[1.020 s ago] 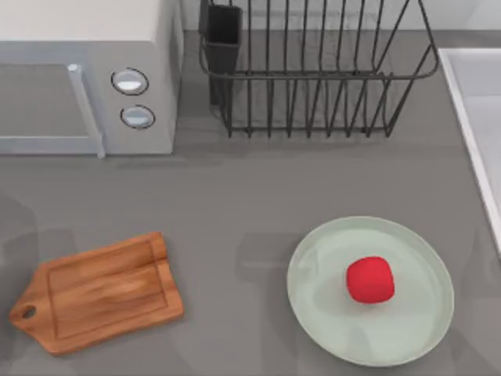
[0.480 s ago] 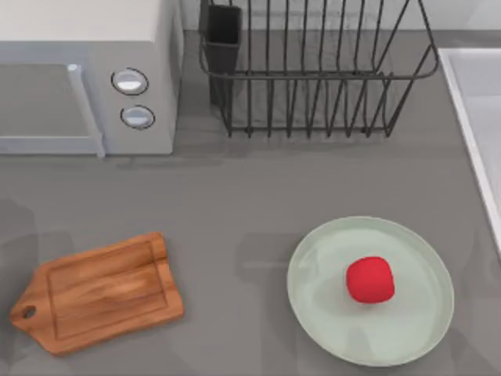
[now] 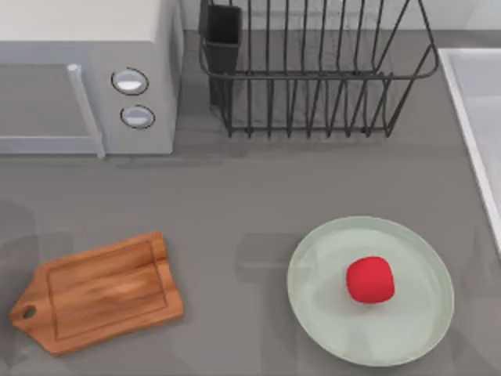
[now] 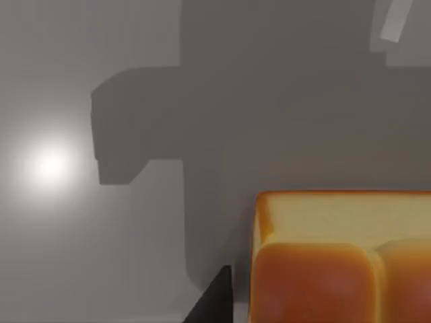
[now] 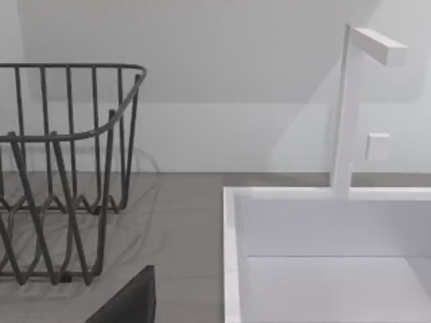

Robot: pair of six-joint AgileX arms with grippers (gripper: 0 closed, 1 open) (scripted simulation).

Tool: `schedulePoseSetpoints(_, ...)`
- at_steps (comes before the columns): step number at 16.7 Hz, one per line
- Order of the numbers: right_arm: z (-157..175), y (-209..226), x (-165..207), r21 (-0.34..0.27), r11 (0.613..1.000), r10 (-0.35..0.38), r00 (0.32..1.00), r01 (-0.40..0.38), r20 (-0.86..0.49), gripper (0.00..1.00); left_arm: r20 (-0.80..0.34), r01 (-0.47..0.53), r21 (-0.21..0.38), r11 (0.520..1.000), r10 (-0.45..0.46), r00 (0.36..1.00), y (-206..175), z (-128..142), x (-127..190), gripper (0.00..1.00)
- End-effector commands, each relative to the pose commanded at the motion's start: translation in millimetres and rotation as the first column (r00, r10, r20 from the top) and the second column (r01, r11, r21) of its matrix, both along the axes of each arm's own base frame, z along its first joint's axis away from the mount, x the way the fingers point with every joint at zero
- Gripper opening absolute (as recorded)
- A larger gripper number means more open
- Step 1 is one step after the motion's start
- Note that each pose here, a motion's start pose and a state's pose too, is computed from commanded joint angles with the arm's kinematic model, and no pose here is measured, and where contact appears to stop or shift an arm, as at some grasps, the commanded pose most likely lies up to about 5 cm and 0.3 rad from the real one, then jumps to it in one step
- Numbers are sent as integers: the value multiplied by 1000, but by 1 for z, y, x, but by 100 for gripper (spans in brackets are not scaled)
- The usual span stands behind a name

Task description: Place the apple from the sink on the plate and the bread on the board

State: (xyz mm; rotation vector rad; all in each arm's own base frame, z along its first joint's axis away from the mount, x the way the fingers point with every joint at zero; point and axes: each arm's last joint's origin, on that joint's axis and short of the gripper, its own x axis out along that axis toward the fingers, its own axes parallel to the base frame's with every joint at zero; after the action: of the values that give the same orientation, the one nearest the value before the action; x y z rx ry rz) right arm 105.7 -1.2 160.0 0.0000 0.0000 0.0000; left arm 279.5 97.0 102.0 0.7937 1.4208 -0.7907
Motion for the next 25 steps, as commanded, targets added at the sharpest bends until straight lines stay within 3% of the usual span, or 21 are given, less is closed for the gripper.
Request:
schedulePoseSetpoints(2,0,0,0,0,1000,0,1000,0,0,100,0,0,0,1000,0,1000,0,0,0,2)
schedulePoseSetpoints(3,0,0,0,0,1000,0,1000,0,0,100,0,0,0,1000,0,1000,0,0,0,0)
schedulePoseSetpoints(10,0,0,0,0,1000,0,1000,0,0,100,0,0,0,1000,0,1000,0,0,0,0)
schedulePoseSetpoints(15,0,0,0,0,1000,0,1000,0,0,100,7,-15,-4,1000,15,1000,1,30,3,0)
schedulePoseSetpoints(22,0,0,0,0,1000,0,1000,0,0,100,-3,-11,-8,1000,11,1000,-1,106,-1,0)
schedulePoseSetpoints(25,0,0,0,0,1000,0,1000,0,0,100,1,-15,-6,1000,15,1000,-2,112,-2,0)
